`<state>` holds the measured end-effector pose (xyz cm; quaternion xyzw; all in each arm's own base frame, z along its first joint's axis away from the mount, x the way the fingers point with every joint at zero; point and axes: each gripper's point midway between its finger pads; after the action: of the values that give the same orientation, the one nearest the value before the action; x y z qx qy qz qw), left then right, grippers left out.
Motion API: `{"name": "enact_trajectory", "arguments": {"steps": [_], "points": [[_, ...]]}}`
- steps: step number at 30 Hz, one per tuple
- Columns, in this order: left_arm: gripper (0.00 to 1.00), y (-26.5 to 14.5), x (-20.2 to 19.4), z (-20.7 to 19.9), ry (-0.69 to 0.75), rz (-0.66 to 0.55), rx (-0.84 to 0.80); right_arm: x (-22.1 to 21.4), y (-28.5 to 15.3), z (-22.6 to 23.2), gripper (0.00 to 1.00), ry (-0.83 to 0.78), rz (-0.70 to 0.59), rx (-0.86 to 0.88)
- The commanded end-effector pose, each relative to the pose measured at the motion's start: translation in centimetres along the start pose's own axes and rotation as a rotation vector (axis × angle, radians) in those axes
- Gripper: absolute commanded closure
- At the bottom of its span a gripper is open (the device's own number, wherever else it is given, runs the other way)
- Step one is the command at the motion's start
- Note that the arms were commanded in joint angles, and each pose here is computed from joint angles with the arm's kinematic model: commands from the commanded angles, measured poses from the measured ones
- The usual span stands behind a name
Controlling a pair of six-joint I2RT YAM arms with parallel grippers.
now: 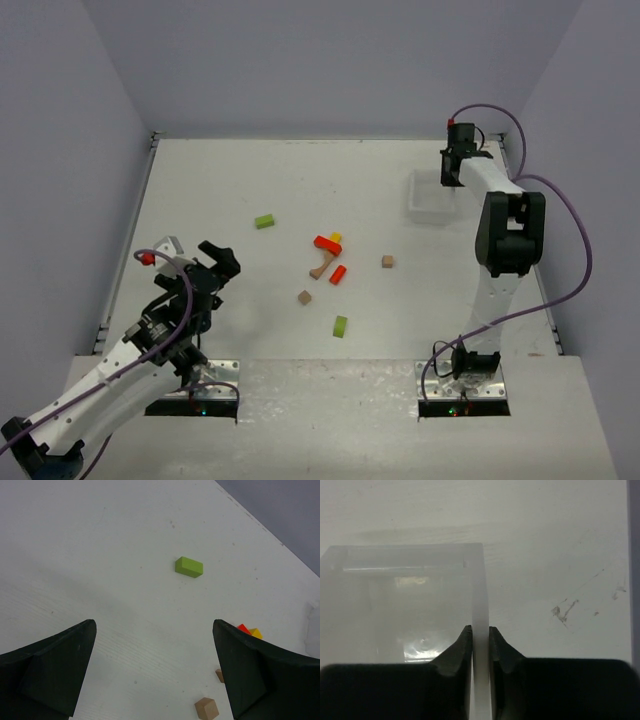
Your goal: Build the wood block tower
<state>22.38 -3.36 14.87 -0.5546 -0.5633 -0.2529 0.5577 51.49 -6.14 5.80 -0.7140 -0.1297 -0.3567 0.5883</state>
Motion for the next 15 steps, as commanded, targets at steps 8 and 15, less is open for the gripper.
{"name": "enact_trajectory", "arguments": {"steps": [8, 15], "points": [[0.00, 0.4, 0.1, -1.1, 0.050, 0.007, -0.024, 5.1, -5.8, 4.3, 0.01, 0.084, -0.089, 0.252], [0.00, 0.6, -1.0, -3.0, 0.122, 0.063, -0.102, 0.0, -16.6, 16.4, 0.01, -0.387, -0.227, 0.677]]}}
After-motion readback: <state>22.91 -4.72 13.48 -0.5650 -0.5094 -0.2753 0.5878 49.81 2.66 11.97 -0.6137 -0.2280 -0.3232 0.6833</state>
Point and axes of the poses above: each gripper's point midway between its finger pads, its own y axis out along the fingers, its own z axis along the line the jaws close on, x = y × z, and after that the axes turned 13 degrees about y, right-handed
